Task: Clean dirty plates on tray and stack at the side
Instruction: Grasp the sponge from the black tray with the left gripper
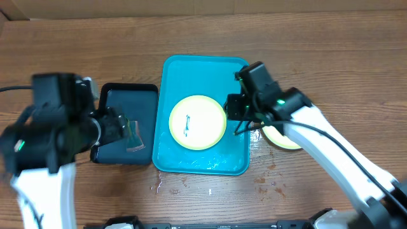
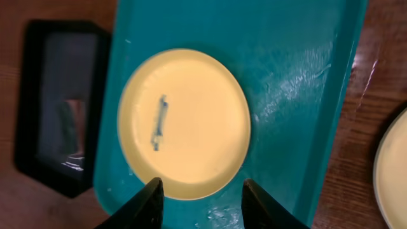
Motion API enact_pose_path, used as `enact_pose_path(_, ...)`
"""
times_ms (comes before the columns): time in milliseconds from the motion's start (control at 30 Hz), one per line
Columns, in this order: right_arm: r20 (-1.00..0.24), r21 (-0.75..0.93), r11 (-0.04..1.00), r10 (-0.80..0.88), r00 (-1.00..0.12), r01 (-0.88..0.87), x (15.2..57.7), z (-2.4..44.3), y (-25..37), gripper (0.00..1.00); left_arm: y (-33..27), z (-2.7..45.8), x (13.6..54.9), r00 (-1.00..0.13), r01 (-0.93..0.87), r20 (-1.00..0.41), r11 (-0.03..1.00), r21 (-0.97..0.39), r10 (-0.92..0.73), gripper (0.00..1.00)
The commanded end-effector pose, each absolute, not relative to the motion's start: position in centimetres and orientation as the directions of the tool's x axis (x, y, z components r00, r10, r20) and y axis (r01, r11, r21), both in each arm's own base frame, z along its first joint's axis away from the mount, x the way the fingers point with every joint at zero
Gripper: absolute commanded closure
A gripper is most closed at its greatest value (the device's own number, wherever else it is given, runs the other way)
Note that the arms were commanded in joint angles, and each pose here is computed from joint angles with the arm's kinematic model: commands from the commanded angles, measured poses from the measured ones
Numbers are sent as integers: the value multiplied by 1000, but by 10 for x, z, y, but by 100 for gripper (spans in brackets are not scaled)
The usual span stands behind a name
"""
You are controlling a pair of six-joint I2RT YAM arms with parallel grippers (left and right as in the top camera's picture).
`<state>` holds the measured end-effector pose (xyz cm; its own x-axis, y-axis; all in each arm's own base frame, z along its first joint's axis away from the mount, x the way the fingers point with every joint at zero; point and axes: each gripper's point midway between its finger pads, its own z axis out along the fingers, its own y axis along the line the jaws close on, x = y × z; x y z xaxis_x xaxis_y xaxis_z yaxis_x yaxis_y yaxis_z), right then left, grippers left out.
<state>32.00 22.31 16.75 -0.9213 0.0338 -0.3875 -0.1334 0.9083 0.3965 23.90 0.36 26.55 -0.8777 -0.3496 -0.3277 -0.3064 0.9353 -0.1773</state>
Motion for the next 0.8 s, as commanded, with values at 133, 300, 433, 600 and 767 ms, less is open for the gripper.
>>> enact_pose_path(133,-394,391,908,17,-919,-151,298,194,209,57,27,149,254,-870,-482,-112,876,-8,-480,35)
enact_pose_path(300,-335,365,922,4,-942,-126,285,184,201,57,31,88,281,-858,-512,-67,859,25,-509,50)
enact_pose_path(433,-330,363,923,2,-944,-125,284,183,201,57,27,51,294,-863,-504,-5,863,35,-505,57)
enact_pose_path(600,-329,363,923,2,-944,-125,284,183,201,57,27,10,295,-867,-487,78,870,77,-492,70)
enact_pose_path(767,-326,362,924,1,-945,-123,283,183,200,57,29,4,294,-871,-472,111,877,89,-479,96)
